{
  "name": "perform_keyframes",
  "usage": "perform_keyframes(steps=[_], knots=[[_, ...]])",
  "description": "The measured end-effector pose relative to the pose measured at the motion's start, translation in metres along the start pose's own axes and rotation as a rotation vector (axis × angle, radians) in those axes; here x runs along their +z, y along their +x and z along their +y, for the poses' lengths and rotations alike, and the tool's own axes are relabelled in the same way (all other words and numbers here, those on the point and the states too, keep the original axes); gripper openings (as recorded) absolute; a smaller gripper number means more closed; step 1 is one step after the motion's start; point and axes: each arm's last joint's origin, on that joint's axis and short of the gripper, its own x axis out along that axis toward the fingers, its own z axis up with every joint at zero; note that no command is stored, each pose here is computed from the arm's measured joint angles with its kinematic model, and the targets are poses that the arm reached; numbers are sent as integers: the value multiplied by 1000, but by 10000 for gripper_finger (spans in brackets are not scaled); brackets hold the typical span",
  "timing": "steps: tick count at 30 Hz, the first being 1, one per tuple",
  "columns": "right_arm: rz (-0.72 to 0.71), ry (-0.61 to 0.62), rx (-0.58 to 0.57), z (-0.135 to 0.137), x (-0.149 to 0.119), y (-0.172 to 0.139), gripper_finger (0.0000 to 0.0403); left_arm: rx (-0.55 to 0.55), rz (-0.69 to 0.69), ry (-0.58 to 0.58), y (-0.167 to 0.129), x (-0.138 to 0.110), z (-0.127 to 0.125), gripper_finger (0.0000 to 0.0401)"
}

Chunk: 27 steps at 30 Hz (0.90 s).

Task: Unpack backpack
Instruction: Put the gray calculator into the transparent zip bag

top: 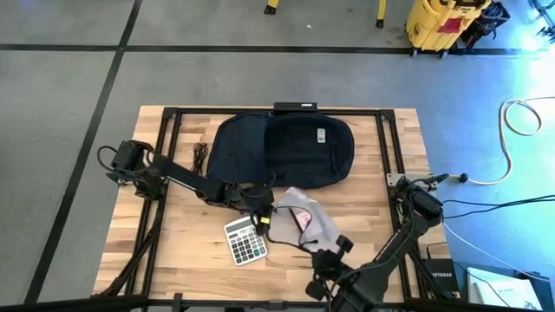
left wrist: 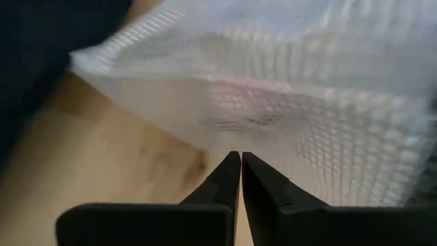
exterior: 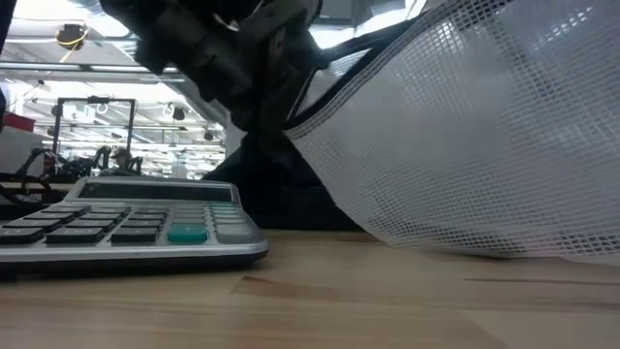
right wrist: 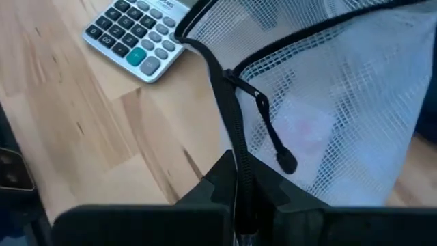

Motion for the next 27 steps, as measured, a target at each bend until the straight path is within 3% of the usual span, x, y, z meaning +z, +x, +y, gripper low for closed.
perform_keyframes(steps=[5, 10, 14, 18, 22, 27], knots=[[1, 10, 1, 0, -1, -1, 0, 124, 39, 22, -23, 5, 4, 0], [1, 12, -2, 0, -1, -1, 0, 116, 138, 44, -64, 6, -5, 0], [3, 8, -6, -1, -1, -1, 0, 114, 301, 5, -90, -3, -1, 12], [5, 3, -11, -1, -1, 0, 0, -1, 412, -61, -92, -12, 1, 58], [10, 1, -13, -2, -1, 0, 0, -100, 533, -88, -85, -21, 13, 130], [11, -1, -16, -2, -1, 0, 0, -197, 553, -148, -73, -24, 30, 218]])
